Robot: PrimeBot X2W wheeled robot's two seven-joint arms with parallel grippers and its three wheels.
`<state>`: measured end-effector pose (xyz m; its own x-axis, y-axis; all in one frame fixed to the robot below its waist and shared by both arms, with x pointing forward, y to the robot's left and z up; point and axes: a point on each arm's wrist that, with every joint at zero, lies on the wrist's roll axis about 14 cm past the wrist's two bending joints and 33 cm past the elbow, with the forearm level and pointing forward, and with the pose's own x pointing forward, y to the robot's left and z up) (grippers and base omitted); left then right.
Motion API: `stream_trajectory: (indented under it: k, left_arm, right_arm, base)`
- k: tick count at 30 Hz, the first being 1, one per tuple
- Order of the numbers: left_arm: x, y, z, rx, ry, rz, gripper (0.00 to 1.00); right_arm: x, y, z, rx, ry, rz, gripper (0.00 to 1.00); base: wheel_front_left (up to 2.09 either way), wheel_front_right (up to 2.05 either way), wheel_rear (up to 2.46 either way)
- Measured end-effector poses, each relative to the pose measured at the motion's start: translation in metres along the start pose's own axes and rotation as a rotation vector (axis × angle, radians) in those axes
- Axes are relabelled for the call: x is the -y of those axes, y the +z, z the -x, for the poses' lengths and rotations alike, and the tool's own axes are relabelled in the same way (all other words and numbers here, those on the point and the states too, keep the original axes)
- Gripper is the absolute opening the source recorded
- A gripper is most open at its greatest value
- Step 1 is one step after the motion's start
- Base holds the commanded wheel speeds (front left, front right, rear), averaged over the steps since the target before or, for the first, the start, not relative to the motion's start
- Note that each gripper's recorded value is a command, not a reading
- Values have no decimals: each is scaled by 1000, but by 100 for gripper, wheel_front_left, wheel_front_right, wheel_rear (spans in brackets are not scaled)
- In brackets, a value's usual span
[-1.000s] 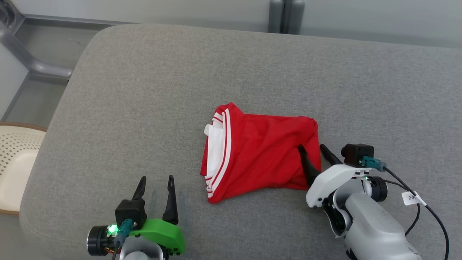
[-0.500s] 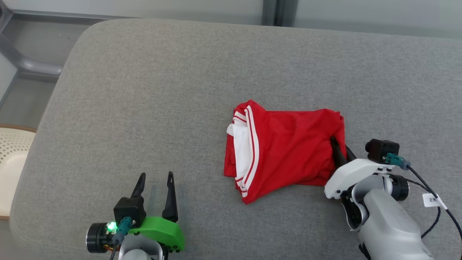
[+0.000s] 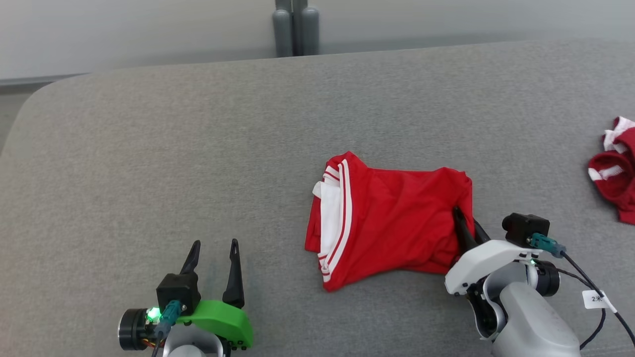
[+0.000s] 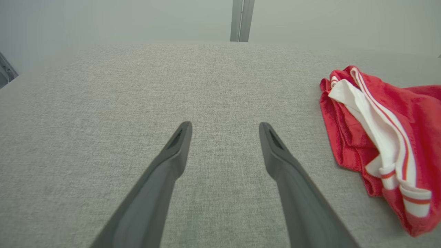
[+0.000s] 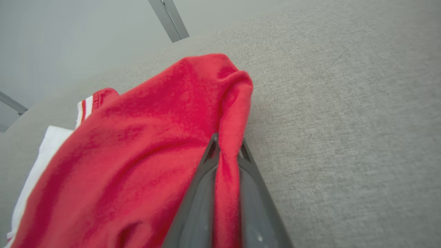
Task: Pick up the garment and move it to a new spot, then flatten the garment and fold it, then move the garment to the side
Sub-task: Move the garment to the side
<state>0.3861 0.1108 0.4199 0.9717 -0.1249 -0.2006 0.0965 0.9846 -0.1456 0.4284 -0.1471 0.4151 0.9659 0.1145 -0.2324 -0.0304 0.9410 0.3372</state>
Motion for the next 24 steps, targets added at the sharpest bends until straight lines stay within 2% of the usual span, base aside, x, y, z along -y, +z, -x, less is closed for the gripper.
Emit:
stream_trajectory:
  k: [12, 20, 24]
  left_arm:
    - [94, 2, -28, 0, -275, -19, 100]
    - [150, -5, -32, -22, -434, -32, 100]
    - [190, -5, -31, -23, -558, -43, 100]
  right_arm:
    - [60, 28, 57, 107, -165, -32, 0]
    - [91, 37, 96, 157, -269, -55, 0]
    - [113, 41, 124, 195, -356, -73, 0]
  base:
    - [0, 0, 0]
    - [0, 0, 0]
    - [0, 0, 0]
